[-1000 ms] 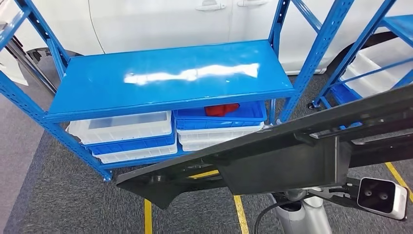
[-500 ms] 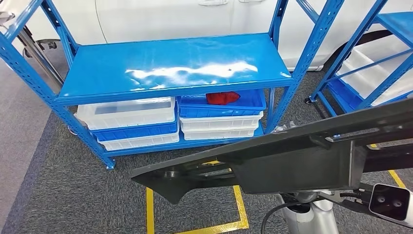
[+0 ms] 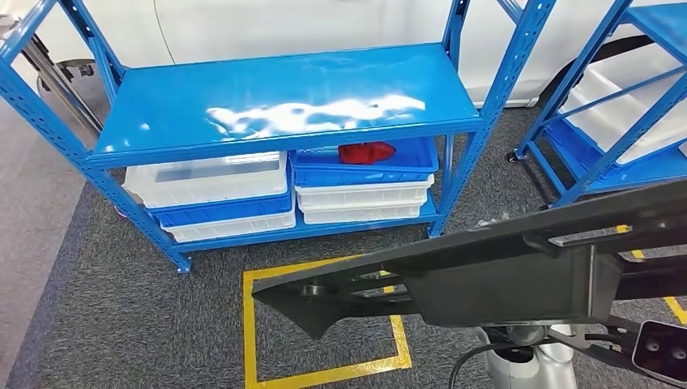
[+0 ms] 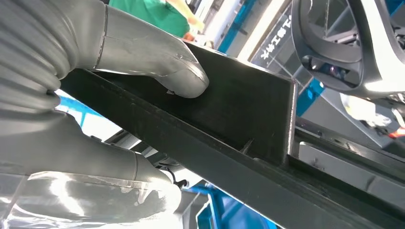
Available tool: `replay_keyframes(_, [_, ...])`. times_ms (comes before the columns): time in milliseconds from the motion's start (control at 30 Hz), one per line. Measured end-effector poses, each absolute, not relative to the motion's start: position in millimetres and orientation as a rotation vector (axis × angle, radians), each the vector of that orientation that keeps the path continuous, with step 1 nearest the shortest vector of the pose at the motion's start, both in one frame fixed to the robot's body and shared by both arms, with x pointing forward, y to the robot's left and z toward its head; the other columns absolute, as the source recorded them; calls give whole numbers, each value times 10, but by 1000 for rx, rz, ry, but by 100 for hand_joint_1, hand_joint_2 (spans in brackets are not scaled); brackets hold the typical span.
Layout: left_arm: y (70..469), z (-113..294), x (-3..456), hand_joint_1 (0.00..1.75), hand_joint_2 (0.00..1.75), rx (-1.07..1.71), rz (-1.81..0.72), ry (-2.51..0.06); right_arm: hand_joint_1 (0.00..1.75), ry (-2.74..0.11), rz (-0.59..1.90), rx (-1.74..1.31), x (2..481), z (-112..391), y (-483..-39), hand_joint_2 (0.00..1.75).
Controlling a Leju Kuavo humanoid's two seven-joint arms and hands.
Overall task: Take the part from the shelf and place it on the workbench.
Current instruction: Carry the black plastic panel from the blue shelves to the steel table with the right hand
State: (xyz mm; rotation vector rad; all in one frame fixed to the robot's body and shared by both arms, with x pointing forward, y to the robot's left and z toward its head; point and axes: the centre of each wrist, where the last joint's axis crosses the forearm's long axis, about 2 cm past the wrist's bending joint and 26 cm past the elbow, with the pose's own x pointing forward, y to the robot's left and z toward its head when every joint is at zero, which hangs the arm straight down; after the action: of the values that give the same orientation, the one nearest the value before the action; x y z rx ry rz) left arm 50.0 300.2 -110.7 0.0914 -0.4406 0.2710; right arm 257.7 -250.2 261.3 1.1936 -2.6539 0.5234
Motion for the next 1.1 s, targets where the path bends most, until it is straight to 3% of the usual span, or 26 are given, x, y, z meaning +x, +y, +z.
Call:
replay_keyframes(500, [3521, -1076, 482, 0, 175, 252, 215, -530, 175, -2791, 491, 931, 2379, 2756, -2621, 175])
replay_keyframes(1100, [3496, -1076, 502, 0, 175, 242, 166, -463, 175, -2812, 446, 928, 2380, 2829, -2379, 175])
